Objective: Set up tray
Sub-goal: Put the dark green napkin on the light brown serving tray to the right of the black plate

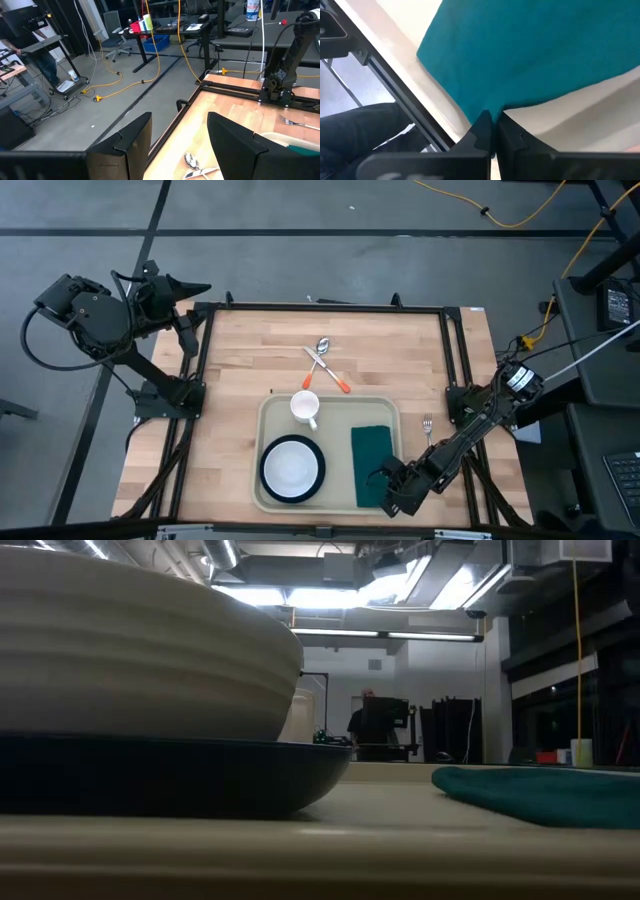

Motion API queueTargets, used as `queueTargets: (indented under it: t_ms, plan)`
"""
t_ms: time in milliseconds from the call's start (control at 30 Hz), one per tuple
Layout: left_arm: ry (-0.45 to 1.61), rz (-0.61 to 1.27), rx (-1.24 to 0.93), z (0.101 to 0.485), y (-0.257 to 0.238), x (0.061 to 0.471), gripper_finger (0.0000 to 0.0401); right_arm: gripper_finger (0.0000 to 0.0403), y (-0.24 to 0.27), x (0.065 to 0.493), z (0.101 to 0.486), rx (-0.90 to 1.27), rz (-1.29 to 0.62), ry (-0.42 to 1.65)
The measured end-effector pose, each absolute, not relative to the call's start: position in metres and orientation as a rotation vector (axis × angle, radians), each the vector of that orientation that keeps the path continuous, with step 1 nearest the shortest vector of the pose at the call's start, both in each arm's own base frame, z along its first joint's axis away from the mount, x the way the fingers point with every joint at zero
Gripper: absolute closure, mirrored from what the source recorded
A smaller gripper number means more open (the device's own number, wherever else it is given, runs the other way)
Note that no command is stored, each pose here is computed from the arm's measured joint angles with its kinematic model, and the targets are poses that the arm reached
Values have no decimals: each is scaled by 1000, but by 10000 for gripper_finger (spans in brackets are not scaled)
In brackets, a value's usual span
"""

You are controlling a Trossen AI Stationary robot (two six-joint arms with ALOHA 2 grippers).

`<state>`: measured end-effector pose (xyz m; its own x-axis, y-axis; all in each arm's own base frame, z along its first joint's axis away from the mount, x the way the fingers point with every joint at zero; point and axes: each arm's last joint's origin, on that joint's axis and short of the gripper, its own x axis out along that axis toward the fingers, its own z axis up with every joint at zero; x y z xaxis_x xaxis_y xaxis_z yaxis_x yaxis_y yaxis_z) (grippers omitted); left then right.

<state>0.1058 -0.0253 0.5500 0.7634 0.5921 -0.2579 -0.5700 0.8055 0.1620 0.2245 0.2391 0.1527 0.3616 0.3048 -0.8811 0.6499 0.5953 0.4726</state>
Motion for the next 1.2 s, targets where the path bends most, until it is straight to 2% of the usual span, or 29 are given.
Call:
queueTargets:
  t_ms: [867,1200]
  plan:
    - [302,630,73,551,-25,106,214,393,231,231,152,958,-319,1187]
    - [308,627,74,550,-27,109,214,338,231,231,152,960,-320,1187]
